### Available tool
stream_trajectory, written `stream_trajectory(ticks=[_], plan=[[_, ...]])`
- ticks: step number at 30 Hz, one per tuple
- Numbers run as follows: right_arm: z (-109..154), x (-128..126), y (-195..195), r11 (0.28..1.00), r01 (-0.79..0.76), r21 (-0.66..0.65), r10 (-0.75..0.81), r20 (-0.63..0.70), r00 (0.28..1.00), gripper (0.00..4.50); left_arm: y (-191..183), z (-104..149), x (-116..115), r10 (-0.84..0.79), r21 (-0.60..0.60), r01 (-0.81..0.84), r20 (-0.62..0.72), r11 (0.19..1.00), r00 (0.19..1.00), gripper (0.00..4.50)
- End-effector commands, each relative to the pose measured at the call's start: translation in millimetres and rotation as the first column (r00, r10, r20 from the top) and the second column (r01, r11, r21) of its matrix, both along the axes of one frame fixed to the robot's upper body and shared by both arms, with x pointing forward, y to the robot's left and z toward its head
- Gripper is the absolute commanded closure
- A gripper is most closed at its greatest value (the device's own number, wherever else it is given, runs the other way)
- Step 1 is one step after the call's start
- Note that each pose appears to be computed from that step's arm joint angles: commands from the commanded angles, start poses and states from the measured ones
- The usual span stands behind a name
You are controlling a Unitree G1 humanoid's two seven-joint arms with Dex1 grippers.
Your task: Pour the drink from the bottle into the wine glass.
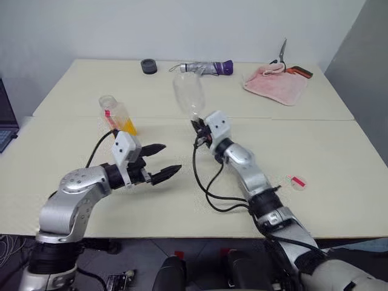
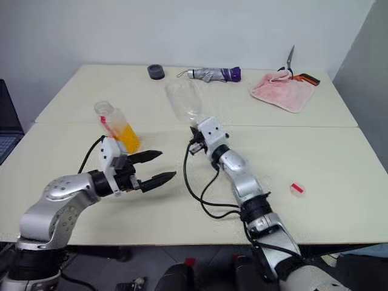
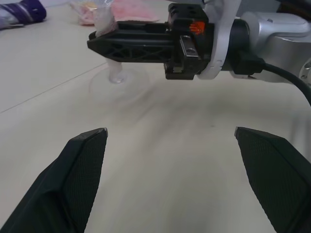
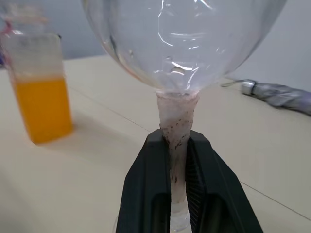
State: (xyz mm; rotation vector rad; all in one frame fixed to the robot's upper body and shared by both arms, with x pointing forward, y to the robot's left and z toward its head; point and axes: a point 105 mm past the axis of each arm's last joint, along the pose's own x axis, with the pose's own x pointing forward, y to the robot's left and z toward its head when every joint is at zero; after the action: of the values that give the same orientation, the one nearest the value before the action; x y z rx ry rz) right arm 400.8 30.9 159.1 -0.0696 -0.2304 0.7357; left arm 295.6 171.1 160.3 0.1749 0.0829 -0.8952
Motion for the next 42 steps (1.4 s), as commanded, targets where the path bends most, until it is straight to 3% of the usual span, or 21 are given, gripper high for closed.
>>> stream_trajectory(ticks=[1, 13, 25, 37, 42], plan=[[-7.1, 1.3, 0.1, 0.999, -0.028, 0.045, 0.028, -0.003, 1.000, 4.38, 2.9, 16.4, -3.9, 0.010, -0.002, -0.010, 0.061, 1.000, 0.998, 0.00], [-55.8, -13.4, -3.4, 0.995, -0.092, -0.024, 0.090, -0.077, 0.993, 4.38, 6.1, 33.1, 1.0, 0.020, -0.019, -0.018, 0.094, 1.000, 0.995, 0.00], [-58.9, -11.5, -7.4, 0.997, -0.081, -0.013, 0.079, -0.102, 0.992, 4.38, 1.8, 51.2, 4.0, -0.021, -0.008, 0.022, 0.138, 1.000, 0.990, 0.00], [-53.6, -11.1, -10.2, 0.997, -0.082, 0.013, 0.082, -0.101, 0.992, 0.15, -1.8, 53.2, 4.8, -0.019, 0.001, 0.019, 0.156, 1.000, 0.988, 0.00], [-56.7, -16.3, -17.0, 0.995, -0.102, 0.011, 0.103, -0.106, 0.989, 0.07, -2.5, 54.4, 3.7, -0.014, 0.000, 0.014, 0.165, 1.000, 0.986, 0.00]])
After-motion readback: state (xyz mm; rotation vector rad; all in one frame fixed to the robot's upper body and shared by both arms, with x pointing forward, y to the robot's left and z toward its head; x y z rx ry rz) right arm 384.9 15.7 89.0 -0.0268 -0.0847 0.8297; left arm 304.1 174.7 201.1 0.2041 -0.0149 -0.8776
